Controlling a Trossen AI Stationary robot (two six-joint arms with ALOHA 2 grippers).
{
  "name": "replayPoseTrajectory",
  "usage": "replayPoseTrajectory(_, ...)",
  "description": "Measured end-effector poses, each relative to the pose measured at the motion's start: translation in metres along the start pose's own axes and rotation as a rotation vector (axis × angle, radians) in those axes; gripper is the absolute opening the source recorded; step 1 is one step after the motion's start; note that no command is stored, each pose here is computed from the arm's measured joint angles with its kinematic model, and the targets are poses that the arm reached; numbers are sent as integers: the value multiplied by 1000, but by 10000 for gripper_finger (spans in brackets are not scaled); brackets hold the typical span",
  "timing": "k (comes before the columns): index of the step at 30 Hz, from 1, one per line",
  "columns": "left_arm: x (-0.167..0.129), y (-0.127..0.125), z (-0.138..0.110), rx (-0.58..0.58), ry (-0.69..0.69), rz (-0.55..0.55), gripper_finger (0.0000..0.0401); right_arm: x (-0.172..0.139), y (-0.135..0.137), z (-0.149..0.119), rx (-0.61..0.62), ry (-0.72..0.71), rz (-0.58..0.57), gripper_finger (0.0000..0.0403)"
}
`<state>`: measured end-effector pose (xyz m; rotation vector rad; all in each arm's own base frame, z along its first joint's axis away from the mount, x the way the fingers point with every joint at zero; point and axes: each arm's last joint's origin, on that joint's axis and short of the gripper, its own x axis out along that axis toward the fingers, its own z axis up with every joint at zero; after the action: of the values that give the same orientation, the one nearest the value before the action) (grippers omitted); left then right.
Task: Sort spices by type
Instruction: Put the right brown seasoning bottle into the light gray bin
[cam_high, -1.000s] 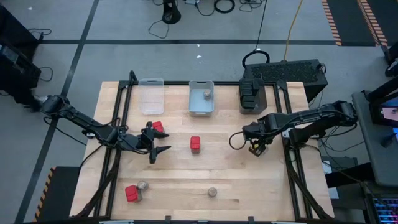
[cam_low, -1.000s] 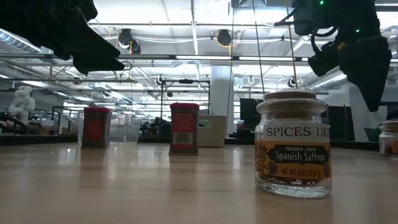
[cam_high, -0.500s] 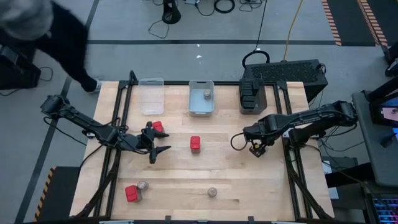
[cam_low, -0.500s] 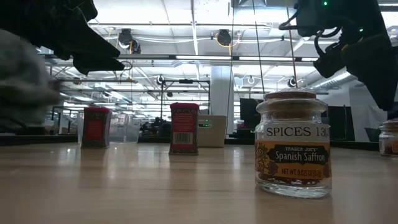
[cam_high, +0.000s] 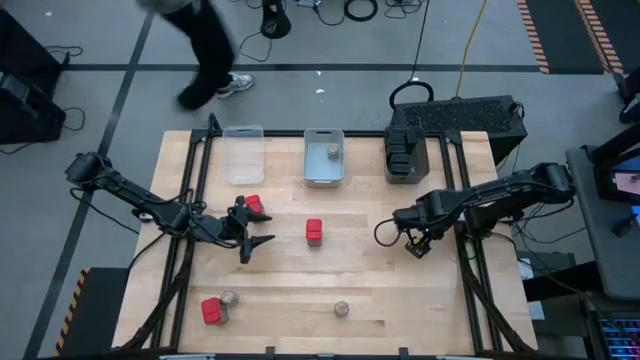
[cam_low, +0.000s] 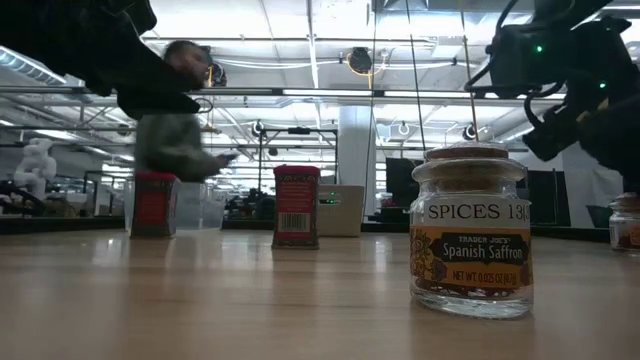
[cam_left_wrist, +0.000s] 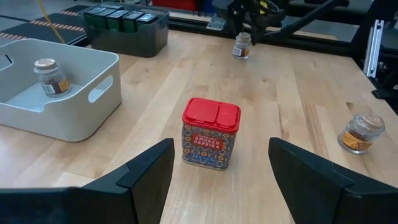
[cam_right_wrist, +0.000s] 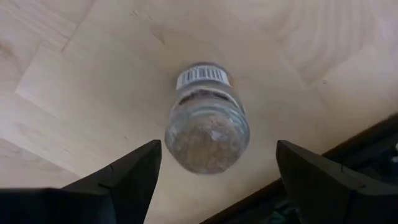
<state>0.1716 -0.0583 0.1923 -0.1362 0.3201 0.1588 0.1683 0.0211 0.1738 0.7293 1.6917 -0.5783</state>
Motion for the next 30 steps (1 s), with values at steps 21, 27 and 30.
replayPoseTrajectory(21, 0, 0, 0, 1, 1, -3, 267, 8, 0, 3, -33, -42, 15, 214)
replayPoseTrajectory(27, 0, 0, 0, 2, 1, -3, 267, 8, 0, 3, -33, -39, 21, 146)
replayPoseTrajectory(30, 0, 0, 0, 1, 1, -3, 267, 7, 1, 3, -33, -29, 37, 146)
